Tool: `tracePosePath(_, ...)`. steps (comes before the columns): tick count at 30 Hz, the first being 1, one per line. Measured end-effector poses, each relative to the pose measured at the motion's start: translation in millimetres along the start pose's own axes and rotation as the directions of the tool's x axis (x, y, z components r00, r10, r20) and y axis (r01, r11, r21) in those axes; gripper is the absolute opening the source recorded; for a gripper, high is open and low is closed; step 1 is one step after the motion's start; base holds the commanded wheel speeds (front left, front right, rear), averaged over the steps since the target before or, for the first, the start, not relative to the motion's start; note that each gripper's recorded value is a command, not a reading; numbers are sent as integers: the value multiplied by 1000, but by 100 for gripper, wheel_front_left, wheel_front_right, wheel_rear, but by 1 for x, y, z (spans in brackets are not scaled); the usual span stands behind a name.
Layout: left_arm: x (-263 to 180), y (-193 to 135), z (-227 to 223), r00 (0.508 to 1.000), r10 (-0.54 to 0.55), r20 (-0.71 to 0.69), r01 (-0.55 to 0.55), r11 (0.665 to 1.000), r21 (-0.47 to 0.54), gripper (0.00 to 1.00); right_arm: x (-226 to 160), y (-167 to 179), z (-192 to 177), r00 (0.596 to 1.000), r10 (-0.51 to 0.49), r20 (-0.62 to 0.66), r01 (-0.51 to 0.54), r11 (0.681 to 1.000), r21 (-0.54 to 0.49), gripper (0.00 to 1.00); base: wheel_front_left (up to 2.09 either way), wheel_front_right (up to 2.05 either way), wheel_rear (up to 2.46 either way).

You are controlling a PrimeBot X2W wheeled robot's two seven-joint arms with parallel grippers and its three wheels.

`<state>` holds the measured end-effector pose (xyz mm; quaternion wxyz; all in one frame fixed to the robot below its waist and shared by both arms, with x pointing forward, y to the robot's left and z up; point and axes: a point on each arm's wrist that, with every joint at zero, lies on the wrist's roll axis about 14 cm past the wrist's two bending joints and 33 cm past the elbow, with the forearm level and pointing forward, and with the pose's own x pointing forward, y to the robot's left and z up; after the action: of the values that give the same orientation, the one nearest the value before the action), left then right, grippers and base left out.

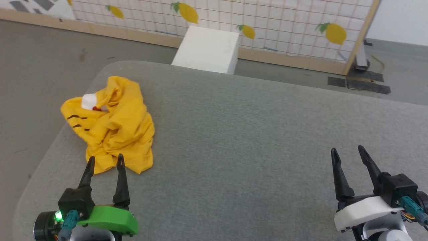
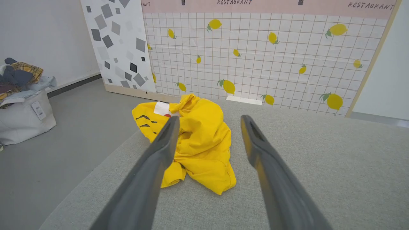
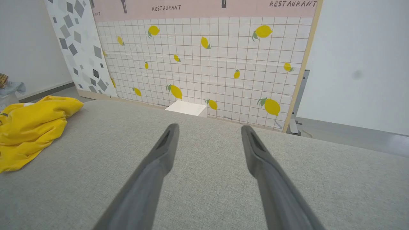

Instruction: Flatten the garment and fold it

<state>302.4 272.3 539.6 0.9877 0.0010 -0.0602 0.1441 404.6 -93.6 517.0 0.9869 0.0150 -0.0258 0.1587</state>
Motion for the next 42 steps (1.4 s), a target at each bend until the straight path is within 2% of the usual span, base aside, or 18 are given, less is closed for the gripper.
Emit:
tracePosePath(14, -31, 37, 8, 993, 112, 35, -112, 994, 5, 100, 10, 32, 0, 996, 93, 14, -93, 995, 25, 100, 0, 0, 0)
tracePosePath(26, -43, 64, 23, 981, 165, 97, -161, 986, -52, 100, 11, 38, -2, 994, 109, 22, -110, 993, 40, 100, 0, 0, 0)
tracePosePath(30, -32, 65, 28, 988, 115, 100, -114, 993, -24, 100, 12, 36, -5, 995, 102, 18, -103, 994, 43, 100, 0, 0, 0)
tracePosePath(33, -14, 68, 52, 989, 69, 133, -70, 998, 0, 100, 14, 33, -9, 995, 95, 14, -95, 994, 46, 100, 0, 0, 0)
tracePosePath(36, 8, 73, 78, 988, 21, 155, -32, 997, 70, 100, 16, 31, -14, 996, 91, 7, -91, 995, 52, 100, 0, 0, 0)
tracePosePath(39, 32, 75, 98, 988, -14, 155, 2, 997, 77, 100, 18, 28, -20, 997, 83, -5, -83, 995, 55, 100, 0, 0, 0)
tracePosePath(42, 58, 79, 113, 990, -28, 136, 23, 999, 35, 100, 23, 25, -27, 997, 78, -17, -77, 996, 49, 100, 0, 0, 0)
